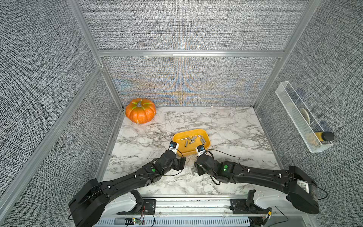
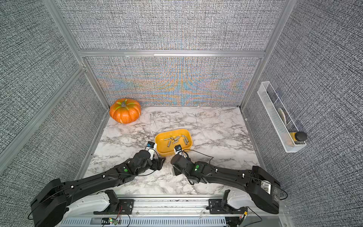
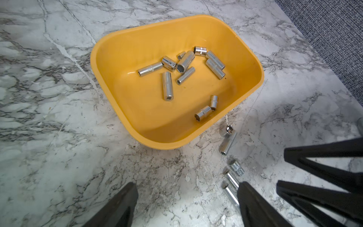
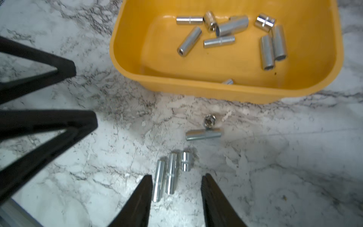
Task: Put the socket on the desktop into the storage box
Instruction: Pick up the socket head from the center of the board, then place the socket head in the storage box, then pick up the socket head from the center of the board, then place the socket head in the storage box, then pick up the socket head from the center of the board, then place the socket head in the storage box.
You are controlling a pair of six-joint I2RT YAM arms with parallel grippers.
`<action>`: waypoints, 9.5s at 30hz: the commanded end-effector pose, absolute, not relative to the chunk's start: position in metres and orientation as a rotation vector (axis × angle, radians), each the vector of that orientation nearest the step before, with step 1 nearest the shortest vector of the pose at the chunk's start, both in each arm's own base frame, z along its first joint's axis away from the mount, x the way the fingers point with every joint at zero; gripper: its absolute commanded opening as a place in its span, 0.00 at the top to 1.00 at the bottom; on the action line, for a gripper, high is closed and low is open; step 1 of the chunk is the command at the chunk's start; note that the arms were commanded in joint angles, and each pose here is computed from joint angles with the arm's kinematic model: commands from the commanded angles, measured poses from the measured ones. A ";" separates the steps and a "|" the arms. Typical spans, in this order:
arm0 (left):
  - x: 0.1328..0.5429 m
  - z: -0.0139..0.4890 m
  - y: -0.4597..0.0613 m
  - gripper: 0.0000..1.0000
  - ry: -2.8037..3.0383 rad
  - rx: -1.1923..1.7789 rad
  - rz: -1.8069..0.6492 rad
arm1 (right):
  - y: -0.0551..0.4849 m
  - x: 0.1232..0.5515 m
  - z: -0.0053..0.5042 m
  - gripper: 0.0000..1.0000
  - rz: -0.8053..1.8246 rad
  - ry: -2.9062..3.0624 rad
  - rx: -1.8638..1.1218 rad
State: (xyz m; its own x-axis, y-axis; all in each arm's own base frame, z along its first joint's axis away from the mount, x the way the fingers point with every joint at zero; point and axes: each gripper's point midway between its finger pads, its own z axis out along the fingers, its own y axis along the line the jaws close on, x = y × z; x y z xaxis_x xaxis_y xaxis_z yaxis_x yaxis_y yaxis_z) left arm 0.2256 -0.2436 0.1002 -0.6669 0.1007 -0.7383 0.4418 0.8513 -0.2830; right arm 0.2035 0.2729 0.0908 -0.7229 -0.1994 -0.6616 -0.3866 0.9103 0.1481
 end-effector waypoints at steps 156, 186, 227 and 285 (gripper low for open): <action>0.224 0.097 -0.252 0.20 2.251 0.438 -0.606 | 0.282 0.199 0.021 0.77 0.272 2.545 -0.406; 0.230 0.112 -0.232 0.21 2.188 0.336 -0.555 | 0.262 0.345 0.178 0.96 0.427 2.163 -0.245; 0.233 0.109 -0.230 0.21 2.196 0.333 -0.525 | 0.286 0.193 0.108 0.56 0.439 2.377 -0.361; 0.233 0.110 -0.227 0.21 2.194 0.321 -0.515 | 0.218 0.286 0.188 0.96 0.325 2.118 -0.163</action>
State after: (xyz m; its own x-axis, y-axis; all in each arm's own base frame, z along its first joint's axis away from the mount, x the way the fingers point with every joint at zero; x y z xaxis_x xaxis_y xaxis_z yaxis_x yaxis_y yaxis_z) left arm 0.2316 -0.2286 0.1088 -0.6194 0.0554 -0.7831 0.4036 0.8781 -0.2571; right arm 0.2620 0.2125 0.1570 -0.6280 -0.0132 -0.7781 -0.1894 0.9724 0.1364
